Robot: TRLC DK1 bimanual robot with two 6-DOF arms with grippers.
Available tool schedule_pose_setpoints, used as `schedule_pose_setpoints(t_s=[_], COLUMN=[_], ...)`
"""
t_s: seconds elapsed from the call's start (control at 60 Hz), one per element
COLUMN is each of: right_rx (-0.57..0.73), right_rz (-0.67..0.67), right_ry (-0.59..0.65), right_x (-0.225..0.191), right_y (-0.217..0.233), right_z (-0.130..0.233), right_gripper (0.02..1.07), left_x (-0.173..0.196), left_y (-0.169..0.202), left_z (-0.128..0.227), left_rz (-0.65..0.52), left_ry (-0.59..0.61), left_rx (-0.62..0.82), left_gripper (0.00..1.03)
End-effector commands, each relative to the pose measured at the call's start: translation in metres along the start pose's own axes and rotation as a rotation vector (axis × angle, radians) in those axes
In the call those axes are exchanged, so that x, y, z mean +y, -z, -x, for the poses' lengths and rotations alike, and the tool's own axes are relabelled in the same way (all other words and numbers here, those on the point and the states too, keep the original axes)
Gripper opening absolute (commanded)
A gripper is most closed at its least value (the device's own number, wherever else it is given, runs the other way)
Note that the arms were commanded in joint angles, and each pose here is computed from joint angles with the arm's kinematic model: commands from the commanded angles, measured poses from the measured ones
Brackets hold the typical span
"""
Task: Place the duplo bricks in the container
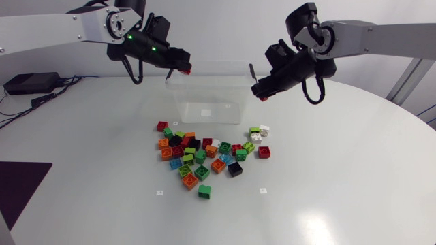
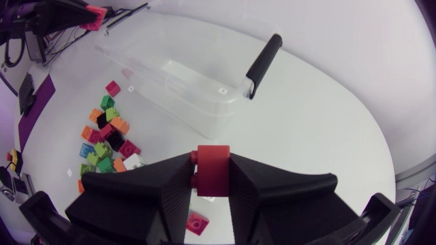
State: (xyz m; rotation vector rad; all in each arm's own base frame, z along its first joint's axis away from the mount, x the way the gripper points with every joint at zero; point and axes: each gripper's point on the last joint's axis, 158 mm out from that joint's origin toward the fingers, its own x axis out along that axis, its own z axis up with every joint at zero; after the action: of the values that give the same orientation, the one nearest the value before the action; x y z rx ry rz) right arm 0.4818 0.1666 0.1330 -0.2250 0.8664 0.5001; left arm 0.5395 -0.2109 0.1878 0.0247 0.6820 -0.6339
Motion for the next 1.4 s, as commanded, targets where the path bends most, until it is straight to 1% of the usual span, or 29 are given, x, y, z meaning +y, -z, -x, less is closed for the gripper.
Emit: schedule_pose_setpoints(t_s=[0.0, 0.15, 0.25, 0.3, 0.317, 0.333, 0.383, 0.417, 0.433, 0.5, 0.65, 0.817, 0.95, 1.017, 1.133, 1.383], right_rx=[-0.05, -0.08, -0.096, -0.103, -0.105, -0.103, -0.107, -0.11, -0.112, -0.116, -0.125, -0.126, -0.121, -0.116, -0.11, -0.115], right_rz=[-0.015, -0.007, -0.008, -0.008, -0.009, -0.007, -0.009, -0.008, -0.006, -0.005, -0.008, -0.017, -0.019, -0.026, -0.032, -0.049], right_ry=[-0.01, -0.026, -0.039, -0.044, -0.045, -0.048, -0.054, -0.057, -0.059, -0.063, -0.071, -0.071, -0.064, -0.06, -0.051, -0.025], right_x=[0.009, 0.019, 0.024, 0.027, 0.027, 0.029, 0.033, 0.035, 0.037, 0.04, 0.047, 0.046, 0.042, 0.038, 0.032, 0.013], right_y=[-0.023, -0.043, -0.053, -0.059, -0.06, -0.061, -0.067, -0.07, -0.072, -0.077, -0.09, -0.098, -0.099, -0.098, -0.096, -0.1], right_z=[0.015, 0.02, 0.017, 0.015, 0.015, 0.013, 0.01, 0.008, 0.007, 0.003, -0.009, -0.025, -0.037, -0.044, -0.053, -0.076], right_gripper=[0.18, 0.18, 0.18, 0.18, 0.18, 0.18, 0.18, 0.18, 0.18, 0.18, 0.18, 0.18, 0.18, 0.18, 0.18, 0.18], left_x=[0.016, 0.032, 0.04, 0.043, 0.045, 0.046, 0.046, 0.046, 0.046, 0.043, 0.044, 0.046, 0.043, 0.05, 0.054, 0.066], left_y=[-0.005, -0.014, -0.023, -0.025, -0.024, -0.024, -0.021, -0.018, -0.016, -0.013, -0.02, -0.017, 0.002, 0.013, 0.036, 0.079], left_z=[-0.018, -0.033, -0.039, -0.043, -0.045, -0.045, -0.046, -0.045, -0.044, -0.037, 0.003, 0.044, 0.069, 0.079, 0.088, 0.108], left_rz=[0.047, 0.061, 0.065, 0.073, 0.077, 0.08, 0.083, 0.087, 0.088, 0.088, 0.047, -0.005, -0.07, -0.075, -0.112, -0.136], left_ry=[-0.026, -0.064, -0.078, -0.079, -0.08, -0.081, -0.081, -0.082, -0.081, -0.08, -0.103, -0.131, -0.144, -0.158, -0.156, -0.128], left_rx=[-0.008, -0.028, -0.049, -0.053, -0.052, -0.051, -0.044, -0.028, -0.021, 0.001, -0.02, -0.031, -0.006, 0.007, 0.041, 0.085], left_gripper=[0.21, 0.23, 0.32, 0.46, 0.53, 0.63, 0.79, 0.93, 0.99, 1.0, 1.0, 0.99, 0.99, 0.99, 0.99, 0.99])
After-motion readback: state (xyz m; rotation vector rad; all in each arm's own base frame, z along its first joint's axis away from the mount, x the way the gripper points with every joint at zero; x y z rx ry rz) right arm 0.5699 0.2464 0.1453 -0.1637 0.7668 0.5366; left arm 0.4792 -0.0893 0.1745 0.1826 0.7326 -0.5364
